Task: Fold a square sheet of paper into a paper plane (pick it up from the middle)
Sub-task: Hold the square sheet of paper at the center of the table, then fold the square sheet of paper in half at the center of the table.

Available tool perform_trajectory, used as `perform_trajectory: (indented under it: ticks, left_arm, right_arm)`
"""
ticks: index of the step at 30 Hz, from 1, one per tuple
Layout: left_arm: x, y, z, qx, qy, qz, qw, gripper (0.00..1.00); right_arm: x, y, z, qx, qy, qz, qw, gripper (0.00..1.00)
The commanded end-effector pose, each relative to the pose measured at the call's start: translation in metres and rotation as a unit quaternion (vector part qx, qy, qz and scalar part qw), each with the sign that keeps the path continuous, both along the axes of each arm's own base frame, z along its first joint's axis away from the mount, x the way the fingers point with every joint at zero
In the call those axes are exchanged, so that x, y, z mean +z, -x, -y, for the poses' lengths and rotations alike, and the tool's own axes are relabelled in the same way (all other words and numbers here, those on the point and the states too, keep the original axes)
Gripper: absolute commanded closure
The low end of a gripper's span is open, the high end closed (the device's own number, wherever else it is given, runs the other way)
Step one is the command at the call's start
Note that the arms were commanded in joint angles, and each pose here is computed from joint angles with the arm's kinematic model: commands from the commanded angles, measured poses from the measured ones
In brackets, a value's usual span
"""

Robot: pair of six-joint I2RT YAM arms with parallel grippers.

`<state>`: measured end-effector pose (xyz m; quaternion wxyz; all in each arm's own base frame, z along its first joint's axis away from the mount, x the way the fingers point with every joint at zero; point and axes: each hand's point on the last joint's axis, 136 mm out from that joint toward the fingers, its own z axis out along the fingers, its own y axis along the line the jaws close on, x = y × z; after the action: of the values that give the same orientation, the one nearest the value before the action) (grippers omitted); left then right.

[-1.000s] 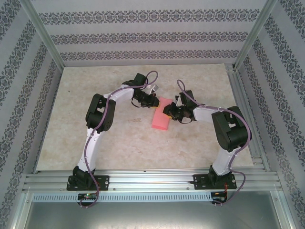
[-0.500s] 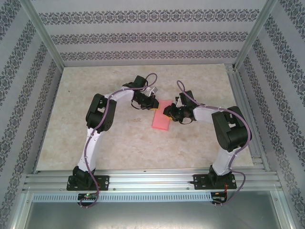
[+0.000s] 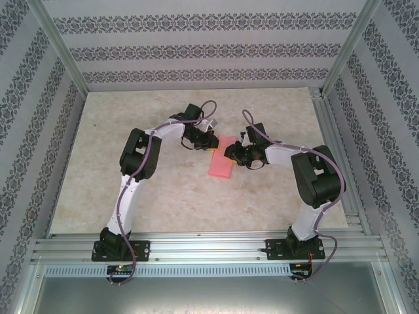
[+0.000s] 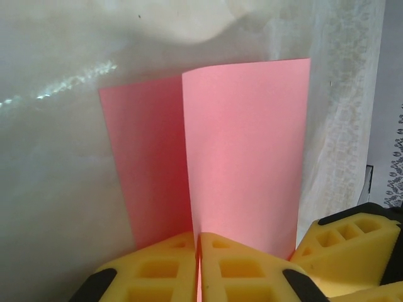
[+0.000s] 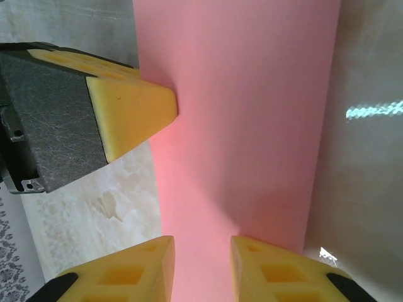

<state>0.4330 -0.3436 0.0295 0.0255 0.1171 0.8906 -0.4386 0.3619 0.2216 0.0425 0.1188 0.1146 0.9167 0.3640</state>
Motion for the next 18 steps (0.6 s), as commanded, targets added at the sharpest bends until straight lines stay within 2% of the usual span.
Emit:
perform_trajectory:
  ticks: [1,18]
  left_arm:
    - [-0.0051,-0.0040,-0.0034,-0.004,-0.008,0.006,1.000,0.88]
    - [-0.0042,-0.0068,-0.0120,0.016,-0.034,0.021,0.999,0.90]
  right_arm:
    - [-0.0001,-0.0050,-0.0033,0.004,0.009,0.011,1.000,0.71]
    - [-0.0077,-0.0047,-0.0005,0.004,0.024,0.001,1.000,0.71]
